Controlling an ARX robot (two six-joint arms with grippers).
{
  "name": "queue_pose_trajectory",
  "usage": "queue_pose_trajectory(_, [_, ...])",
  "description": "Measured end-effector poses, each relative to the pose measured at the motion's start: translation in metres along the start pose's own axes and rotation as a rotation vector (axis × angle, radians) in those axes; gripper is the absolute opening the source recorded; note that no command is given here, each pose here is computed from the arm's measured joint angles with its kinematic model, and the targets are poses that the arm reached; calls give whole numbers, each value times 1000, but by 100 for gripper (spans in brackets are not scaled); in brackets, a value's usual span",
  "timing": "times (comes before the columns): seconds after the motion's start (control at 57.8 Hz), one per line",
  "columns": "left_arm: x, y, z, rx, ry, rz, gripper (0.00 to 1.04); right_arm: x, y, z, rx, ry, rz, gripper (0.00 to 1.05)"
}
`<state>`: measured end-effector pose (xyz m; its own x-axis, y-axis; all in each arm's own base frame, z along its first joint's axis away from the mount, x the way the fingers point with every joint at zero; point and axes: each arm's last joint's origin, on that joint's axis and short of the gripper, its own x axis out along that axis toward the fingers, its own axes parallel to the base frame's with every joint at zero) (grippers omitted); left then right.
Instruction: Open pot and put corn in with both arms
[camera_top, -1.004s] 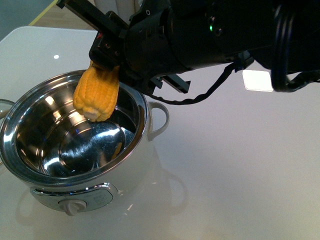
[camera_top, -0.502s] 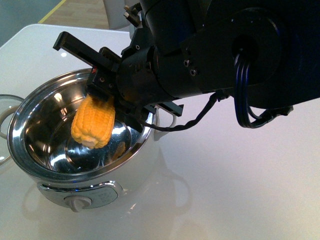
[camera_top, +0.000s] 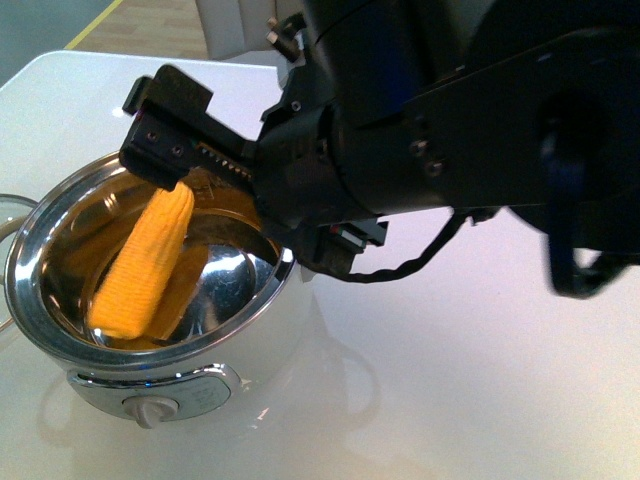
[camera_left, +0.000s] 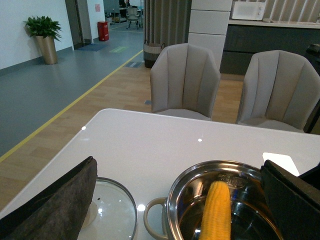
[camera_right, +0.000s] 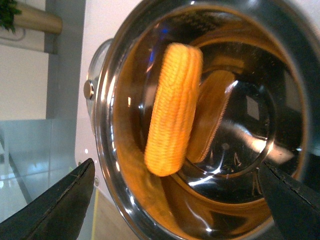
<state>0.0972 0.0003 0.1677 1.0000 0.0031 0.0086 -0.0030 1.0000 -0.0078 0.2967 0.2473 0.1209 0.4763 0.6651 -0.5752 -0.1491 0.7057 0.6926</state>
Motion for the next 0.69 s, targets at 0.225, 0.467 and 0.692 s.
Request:
queue_pose_trajectory(0.225, [0, 0, 0, 0, 0, 0, 98, -117, -48, 39, -35, -403, -298, 96])
queue_pose_trajectory(0.467, [0, 0, 0, 0, 0, 0, 98, -180, -47, 57, -98, -625, -479, 96])
queue_pose_trajectory(0.692, [0, 0, 0, 0, 0, 0, 98, -223, -59, 33, -181, -692, -631, 96])
